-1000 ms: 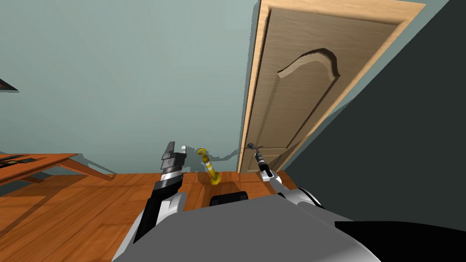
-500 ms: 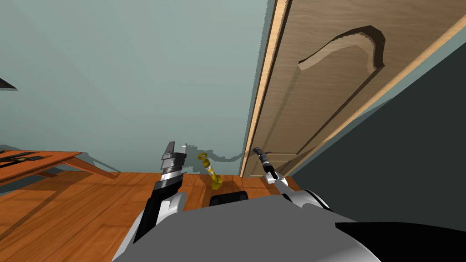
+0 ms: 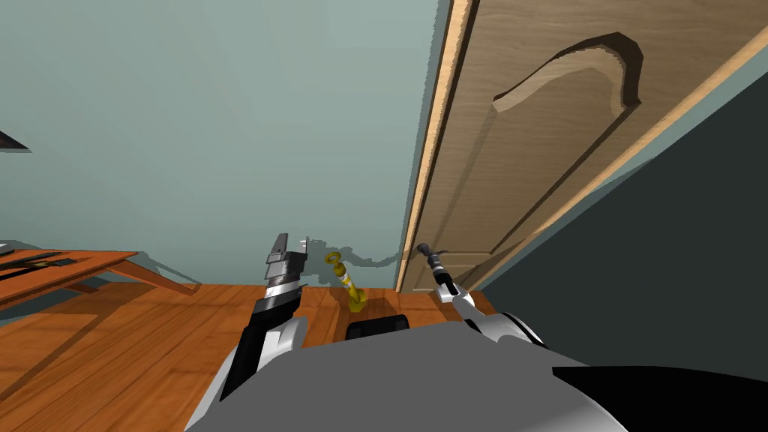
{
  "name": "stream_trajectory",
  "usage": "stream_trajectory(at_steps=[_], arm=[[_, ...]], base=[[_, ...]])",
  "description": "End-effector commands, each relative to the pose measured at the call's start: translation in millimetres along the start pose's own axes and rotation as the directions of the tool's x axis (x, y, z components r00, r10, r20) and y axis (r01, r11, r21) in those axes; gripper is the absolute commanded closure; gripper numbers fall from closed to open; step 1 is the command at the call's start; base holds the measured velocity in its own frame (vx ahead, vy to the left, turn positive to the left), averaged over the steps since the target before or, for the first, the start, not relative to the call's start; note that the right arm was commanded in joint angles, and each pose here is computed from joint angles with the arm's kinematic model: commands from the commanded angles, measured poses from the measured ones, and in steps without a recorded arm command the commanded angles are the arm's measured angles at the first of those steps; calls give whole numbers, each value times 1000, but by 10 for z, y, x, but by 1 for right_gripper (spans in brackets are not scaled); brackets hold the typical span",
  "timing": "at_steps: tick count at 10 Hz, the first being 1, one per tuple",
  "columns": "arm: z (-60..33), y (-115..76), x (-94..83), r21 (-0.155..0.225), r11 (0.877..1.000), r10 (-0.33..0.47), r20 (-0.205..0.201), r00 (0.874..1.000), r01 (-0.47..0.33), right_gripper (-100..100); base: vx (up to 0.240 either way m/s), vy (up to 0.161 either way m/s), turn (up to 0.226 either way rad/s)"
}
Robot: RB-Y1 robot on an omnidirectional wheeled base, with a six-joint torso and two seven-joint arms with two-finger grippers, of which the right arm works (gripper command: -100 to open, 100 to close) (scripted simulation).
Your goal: Pull the door open
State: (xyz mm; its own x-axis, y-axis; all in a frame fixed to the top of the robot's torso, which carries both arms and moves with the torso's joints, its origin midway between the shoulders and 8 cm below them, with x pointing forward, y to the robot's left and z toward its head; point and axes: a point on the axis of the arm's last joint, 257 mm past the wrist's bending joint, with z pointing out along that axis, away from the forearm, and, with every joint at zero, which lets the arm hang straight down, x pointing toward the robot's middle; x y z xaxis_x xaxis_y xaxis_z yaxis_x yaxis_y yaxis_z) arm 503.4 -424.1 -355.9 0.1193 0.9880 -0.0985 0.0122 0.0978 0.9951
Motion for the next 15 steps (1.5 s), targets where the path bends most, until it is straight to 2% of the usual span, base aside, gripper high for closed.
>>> stream_trajectory(at_steps=[1, 3, 7, 12, 13, 14, 15], arm=[[-2, 0, 3, -1, 1000, -2, -1, 1000, 2, 100], [-35, -1, -24, -2, 1000, -2, -12, 1000, 2, 100], [-113, 2, -74, -8, 1000, -4, -42, 999, 3, 100], [-271, -2, -151, -12, 1000, -4, -102, 995, 3, 100], [-290, -4, -159, -12, 1000, -4, -109, 994, 3, 100], [-270, -9, -118, -10, 1000, -1, -108, 994, -1, 100], [-344, -20, -111, -12, 1000, 0, -133, 991, -1, 100]], base=[[0, 0, 0], [-42, -9, 66], [-168, -56, 114], [-199, -87, 149], [-208, -59, 121], [-97, -16, 27], [-161, -23, 79]])
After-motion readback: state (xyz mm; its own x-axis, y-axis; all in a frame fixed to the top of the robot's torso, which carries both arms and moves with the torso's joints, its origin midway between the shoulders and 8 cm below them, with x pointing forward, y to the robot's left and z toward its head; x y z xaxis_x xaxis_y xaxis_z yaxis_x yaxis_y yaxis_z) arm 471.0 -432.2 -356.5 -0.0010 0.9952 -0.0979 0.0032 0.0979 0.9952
